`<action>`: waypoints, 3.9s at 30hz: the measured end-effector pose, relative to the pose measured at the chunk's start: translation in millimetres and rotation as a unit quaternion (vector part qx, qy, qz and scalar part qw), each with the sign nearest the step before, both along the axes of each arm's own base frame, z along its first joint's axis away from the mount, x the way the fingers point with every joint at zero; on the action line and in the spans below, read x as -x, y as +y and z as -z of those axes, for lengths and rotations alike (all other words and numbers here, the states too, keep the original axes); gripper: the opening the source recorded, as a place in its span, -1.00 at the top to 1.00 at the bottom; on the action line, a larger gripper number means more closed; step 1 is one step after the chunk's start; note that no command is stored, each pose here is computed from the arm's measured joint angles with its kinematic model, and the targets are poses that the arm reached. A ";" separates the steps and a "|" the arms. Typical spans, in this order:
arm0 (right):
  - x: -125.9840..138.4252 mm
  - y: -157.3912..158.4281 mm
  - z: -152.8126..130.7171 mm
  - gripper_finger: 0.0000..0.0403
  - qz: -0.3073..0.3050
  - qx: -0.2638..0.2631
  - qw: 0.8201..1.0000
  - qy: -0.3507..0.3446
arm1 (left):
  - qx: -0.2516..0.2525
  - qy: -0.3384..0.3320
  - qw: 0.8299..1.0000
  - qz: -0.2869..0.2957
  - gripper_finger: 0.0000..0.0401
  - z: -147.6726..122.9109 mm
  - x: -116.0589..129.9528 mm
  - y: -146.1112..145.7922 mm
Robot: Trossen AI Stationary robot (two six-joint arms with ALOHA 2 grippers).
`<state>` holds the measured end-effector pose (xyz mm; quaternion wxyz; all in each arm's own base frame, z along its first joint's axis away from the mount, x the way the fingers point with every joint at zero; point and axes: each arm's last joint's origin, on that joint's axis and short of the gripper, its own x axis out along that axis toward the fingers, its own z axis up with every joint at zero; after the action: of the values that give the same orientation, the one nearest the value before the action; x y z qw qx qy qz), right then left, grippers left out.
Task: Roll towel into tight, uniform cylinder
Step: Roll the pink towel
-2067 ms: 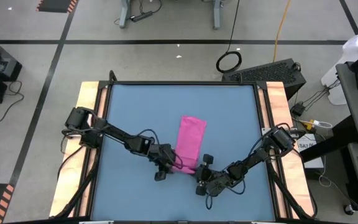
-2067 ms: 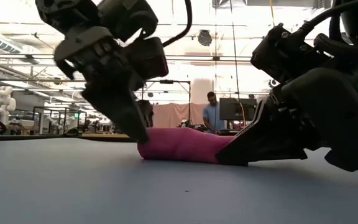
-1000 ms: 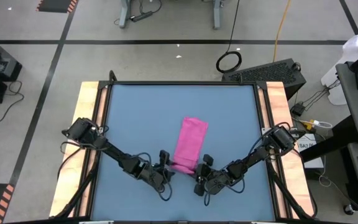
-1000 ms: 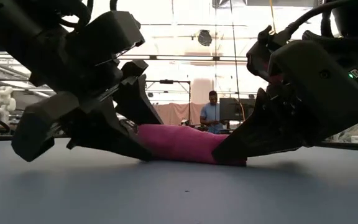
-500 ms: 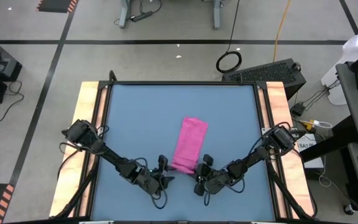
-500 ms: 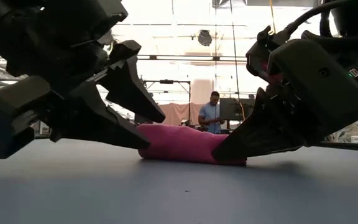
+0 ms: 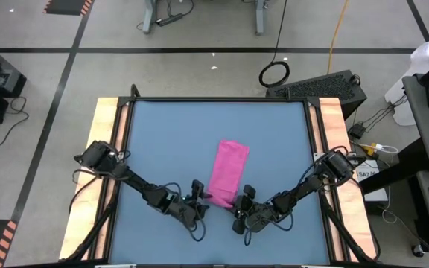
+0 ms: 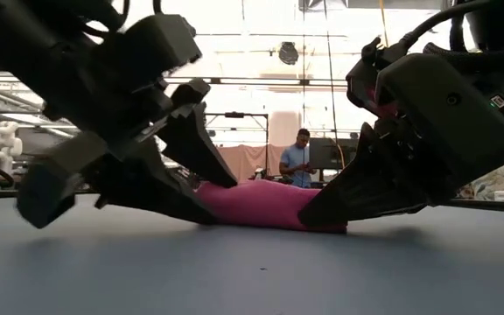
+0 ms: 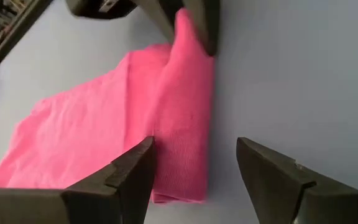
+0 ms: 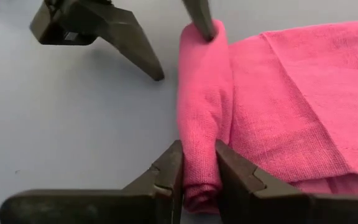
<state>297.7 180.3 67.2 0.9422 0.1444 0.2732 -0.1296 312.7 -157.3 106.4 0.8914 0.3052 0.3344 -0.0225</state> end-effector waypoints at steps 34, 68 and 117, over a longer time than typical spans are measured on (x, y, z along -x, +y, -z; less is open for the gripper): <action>0.4 0.8 -0.5 0.67 -0.017 0.024 1.000 0.004 | 0.128 0.062 0.990 -0.016 0.30 3.9 -18.2 46.2; 0.9 14.1 -3.0 -0.24 -0.056 0.253 0.965 -0.045 | 0.375 0.129 0.915 -0.072 0.77 5.4 -30.1 92.7; -4.3 -5.2 8.2 0.71 0.038 0.032 0.998 -0.026 | 0.088 0.017 0.996 -0.025 -0.51 -7.3 2.2 1.2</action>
<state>301.9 175.1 59.0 0.9475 0.1275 0.2387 -0.1705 310.5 -156.1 113.8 0.9091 0.2166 0.3540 -0.0353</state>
